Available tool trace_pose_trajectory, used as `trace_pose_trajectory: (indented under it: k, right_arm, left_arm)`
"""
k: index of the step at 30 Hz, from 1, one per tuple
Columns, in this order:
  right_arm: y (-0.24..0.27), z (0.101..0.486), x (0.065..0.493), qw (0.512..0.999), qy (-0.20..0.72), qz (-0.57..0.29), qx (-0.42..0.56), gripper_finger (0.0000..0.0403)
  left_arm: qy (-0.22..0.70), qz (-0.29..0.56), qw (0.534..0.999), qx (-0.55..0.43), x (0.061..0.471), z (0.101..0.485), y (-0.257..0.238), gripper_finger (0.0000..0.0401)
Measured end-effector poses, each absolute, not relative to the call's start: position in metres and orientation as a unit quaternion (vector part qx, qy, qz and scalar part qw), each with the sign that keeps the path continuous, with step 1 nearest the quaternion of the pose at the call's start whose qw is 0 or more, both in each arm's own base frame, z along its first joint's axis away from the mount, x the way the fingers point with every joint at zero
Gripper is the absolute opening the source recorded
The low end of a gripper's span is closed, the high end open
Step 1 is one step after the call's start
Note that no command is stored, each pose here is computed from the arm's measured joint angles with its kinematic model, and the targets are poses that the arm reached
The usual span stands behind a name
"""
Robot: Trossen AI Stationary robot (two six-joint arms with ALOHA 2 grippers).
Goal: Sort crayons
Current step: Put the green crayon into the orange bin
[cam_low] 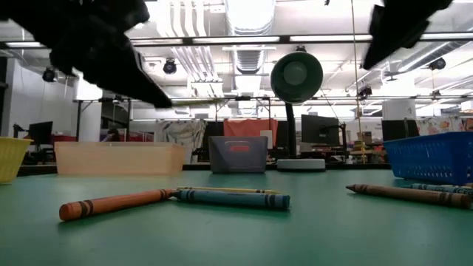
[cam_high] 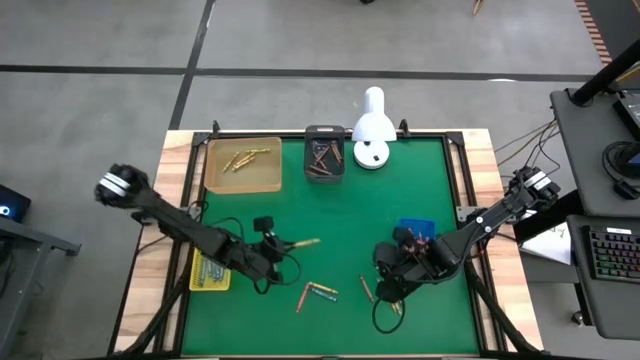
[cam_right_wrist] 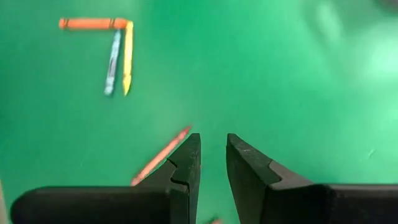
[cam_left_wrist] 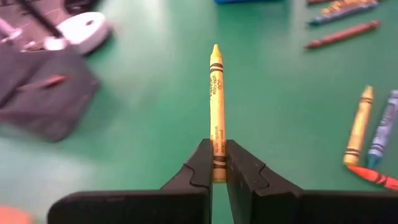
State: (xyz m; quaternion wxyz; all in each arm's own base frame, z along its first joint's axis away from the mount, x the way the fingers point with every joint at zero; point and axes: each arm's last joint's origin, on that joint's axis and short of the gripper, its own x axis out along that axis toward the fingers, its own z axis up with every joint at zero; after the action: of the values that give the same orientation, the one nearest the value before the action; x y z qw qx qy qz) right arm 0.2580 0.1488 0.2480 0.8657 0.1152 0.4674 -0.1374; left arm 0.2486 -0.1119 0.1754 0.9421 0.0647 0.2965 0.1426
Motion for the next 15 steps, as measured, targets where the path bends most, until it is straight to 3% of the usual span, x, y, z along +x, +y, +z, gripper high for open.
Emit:
trace_pose_trajectory:
  k: [9, 15]
  right_arm:
    - [0.125, 0.256, 0.283, 0.905, 0.393, -0.154, 0.049, 0.0066]
    - [0.102, 0.265, 0.304, 0.926, 0.349, -0.143, 0.005, 0.0066]
  left_arm:
    - [0.329, 0.264, 0.907, 0.009, 0.205, 0.217, -0.056, 0.0]
    - [0.373, 0.403, 0.835, -0.03, 0.178, 0.224, 0.0, 0.0]
